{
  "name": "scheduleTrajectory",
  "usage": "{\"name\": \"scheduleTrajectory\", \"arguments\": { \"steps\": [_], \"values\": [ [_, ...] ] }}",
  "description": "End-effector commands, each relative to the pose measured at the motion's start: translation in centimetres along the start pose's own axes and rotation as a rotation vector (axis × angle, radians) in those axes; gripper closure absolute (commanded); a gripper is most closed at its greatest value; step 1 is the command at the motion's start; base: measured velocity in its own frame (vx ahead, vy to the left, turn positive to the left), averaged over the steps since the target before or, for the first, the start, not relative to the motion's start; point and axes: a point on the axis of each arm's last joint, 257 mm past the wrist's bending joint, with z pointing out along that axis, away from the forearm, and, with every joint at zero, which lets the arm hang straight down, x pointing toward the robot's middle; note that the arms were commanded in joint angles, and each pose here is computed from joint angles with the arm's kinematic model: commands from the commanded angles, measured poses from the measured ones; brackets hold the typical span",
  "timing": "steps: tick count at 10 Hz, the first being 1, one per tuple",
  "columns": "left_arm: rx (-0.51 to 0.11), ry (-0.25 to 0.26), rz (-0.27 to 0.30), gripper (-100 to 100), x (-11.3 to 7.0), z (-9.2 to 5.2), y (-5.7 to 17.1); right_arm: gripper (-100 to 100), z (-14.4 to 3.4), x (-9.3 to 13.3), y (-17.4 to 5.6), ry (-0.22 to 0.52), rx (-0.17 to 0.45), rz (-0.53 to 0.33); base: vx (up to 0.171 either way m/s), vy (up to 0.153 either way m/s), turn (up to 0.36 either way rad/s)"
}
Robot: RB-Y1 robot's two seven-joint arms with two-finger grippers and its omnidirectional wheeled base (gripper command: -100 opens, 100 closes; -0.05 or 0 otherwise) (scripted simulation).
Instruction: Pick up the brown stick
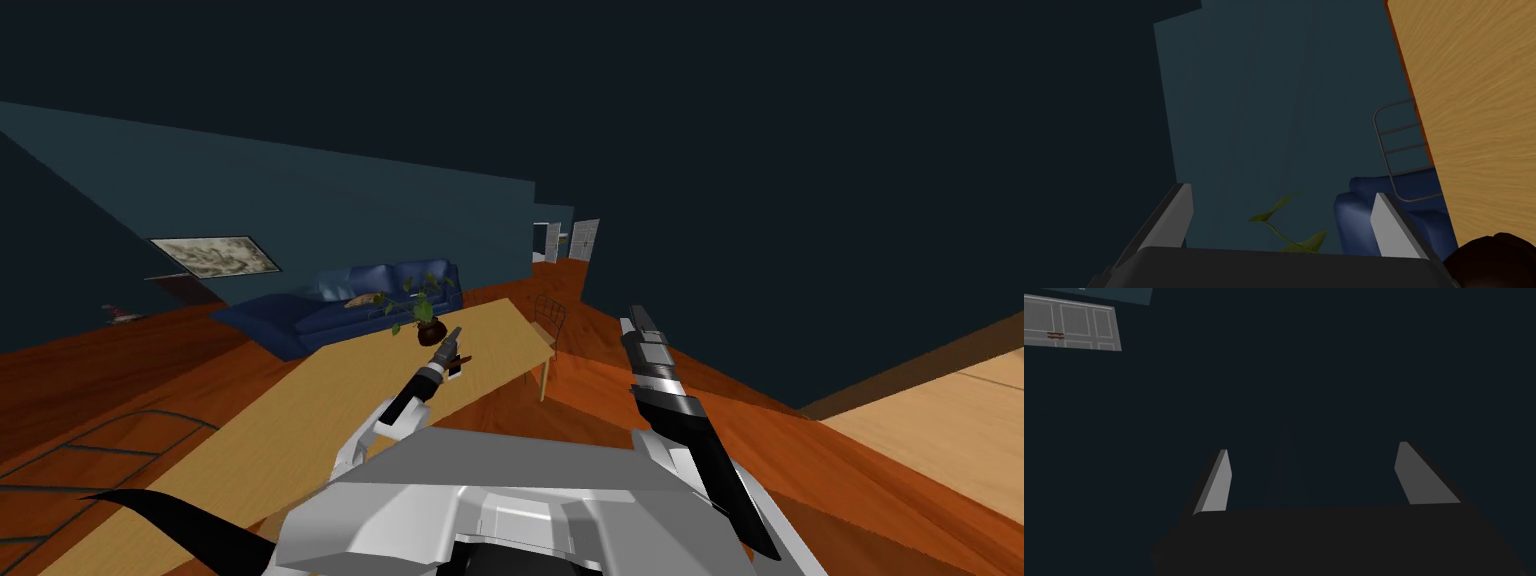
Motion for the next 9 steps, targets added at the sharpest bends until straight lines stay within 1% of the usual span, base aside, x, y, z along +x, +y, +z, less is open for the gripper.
{"name": "scheduleTrajectory", "arguments": {
  "steps": [1,2,3,4,5,6,7,8,9],
  "values": [
    [-0.099,0.008,-0.009,-100,-1.2,-0.3,3.6,0,0.0,0.0,0.0,0.0,0.0,0.0,-0.028,0.022,-0.402],
    [-0.143,0.006,-0.013,-100,-1.4,-0.6,5.3,0,0.0,0.0,0.0,0.0,0.0,0.0,-0.026,0.026,-0.14],
    [-0.143,0.006,-0.013,-100,-1.4,-0.6,5.3,0,0.0,0.0,0.0,0.0,0.0,0.0,-0.01,0.009,0.03],
    [-0.208,0.009,-0.025,-100,-2.2,-0.8,7.4,0,0.0,0.0,0.0,0.0,0.0,0.0,-0.011,0.001,-0.209],
    [-0.232,0.005,-0.024,-100,-2.4,-1.1,8.5,0,0.0,0.0,0.0,0.0,0.0,0.0,-0.011,0.008,-0.153],
    [-0.298,-0.001,-0.039,-100,-3.5,-1.6,10.9,0,0.0,0.0,0.0,0.0,0.0,0.0,-0.014,0.008,-0.272],
    [-0.323,-0.001,-0.039,-100,-3.6,-1.9,11.7,0,0.0,0.0,0.0,0.0,0.0,0.0,-0.012,0.017,-0.131],
    [-0.376,-0.01,-0.058,-100,-4.8,-2.3,13.6,0,0.0,0.0,0.0,0.0,0.0,0.0,-0.009,0.013,-0.237],
    [-0.415,-0.012,-0.058,-100,-4.9,-2.9,14.9,0,0.0,0.0,0.0,0.0,0.0,0.0,-0.007,0.015,-0.137]
  ]
}}
